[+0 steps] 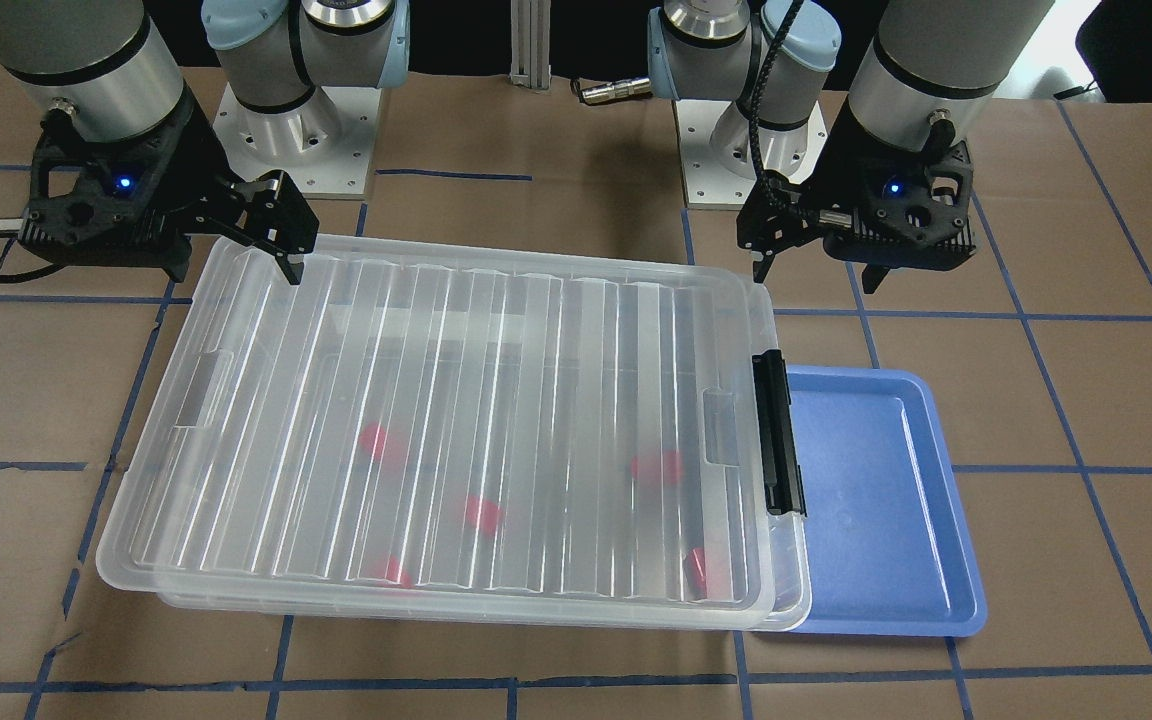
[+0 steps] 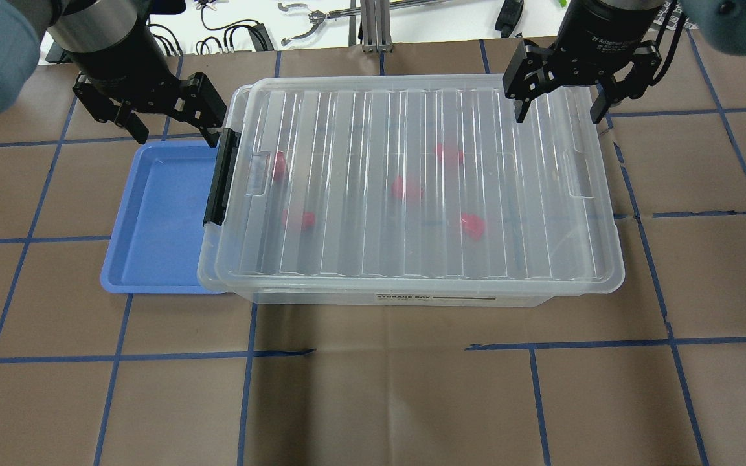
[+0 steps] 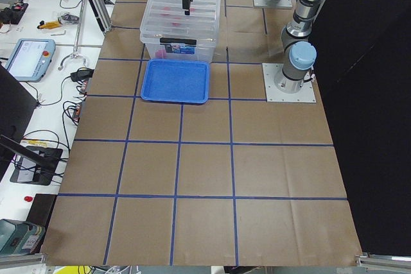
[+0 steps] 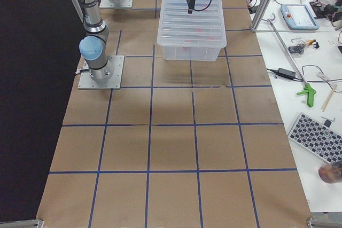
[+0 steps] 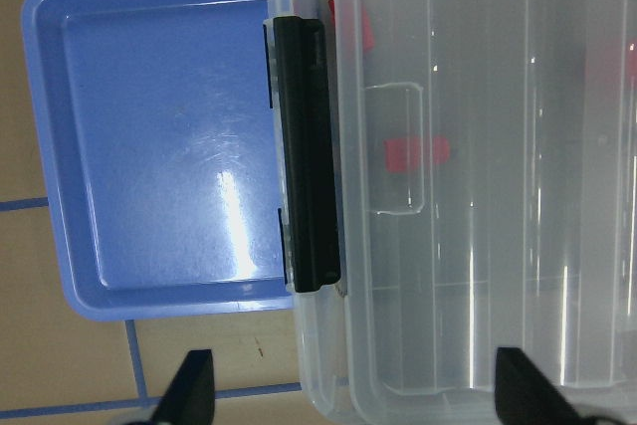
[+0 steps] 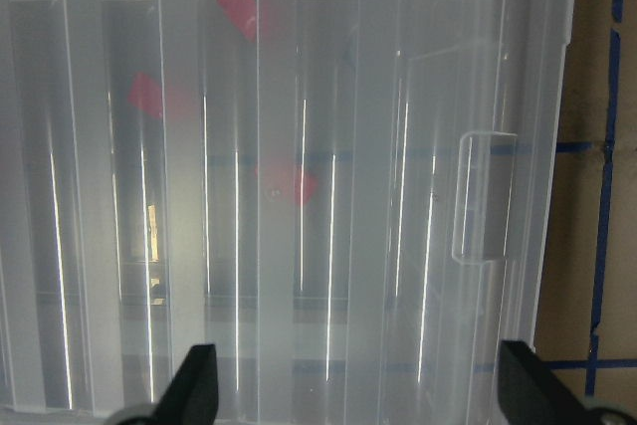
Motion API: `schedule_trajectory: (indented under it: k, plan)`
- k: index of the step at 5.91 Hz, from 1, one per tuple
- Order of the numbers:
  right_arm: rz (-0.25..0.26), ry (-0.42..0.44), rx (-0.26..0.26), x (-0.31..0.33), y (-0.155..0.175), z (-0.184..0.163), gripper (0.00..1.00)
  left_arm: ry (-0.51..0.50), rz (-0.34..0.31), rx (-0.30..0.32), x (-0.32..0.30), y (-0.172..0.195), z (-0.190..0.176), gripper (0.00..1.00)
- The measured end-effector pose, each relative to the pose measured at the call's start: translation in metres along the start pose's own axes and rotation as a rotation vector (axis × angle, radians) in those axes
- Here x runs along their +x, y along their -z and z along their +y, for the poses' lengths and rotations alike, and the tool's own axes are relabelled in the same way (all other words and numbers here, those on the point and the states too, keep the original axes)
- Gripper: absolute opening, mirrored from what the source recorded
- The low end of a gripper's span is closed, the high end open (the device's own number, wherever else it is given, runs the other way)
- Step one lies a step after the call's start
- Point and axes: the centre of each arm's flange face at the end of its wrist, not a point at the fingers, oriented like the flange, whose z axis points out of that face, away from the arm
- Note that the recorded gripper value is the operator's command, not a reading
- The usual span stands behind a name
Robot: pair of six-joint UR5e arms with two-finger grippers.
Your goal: Place red block in blue tray from box
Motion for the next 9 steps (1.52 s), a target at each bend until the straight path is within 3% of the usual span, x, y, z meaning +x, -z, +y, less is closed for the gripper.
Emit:
schedule_trajectory:
  k: [2, 5, 7, 9]
  plan:
    - [0.001, 0.018, 0.005, 0.002, -0.005, -0.005, 1.00, -0.002, -0.009, -0.007, 0.000, -0.003, 0.007, 0.99]
    - [0.064, 0.054, -0.024, 0.041, -0.037, -0.037, 1.00, 0.002, -0.009, -0.008, 0.001, -0.003, 0.007, 0.99]
    - [0.069, 0.049, -0.030, 0.100, -0.077, -0.052, 1.00, 0.003, -0.008, 0.001, 0.001, -0.004, 0.003, 0.99]
    - [0.070, 0.040, -0.024, 0.141, -0.133, -0.042, 1.00, 0.005, -0.008, 0.007, 0.001, -0.004, 0.002, 0.99]
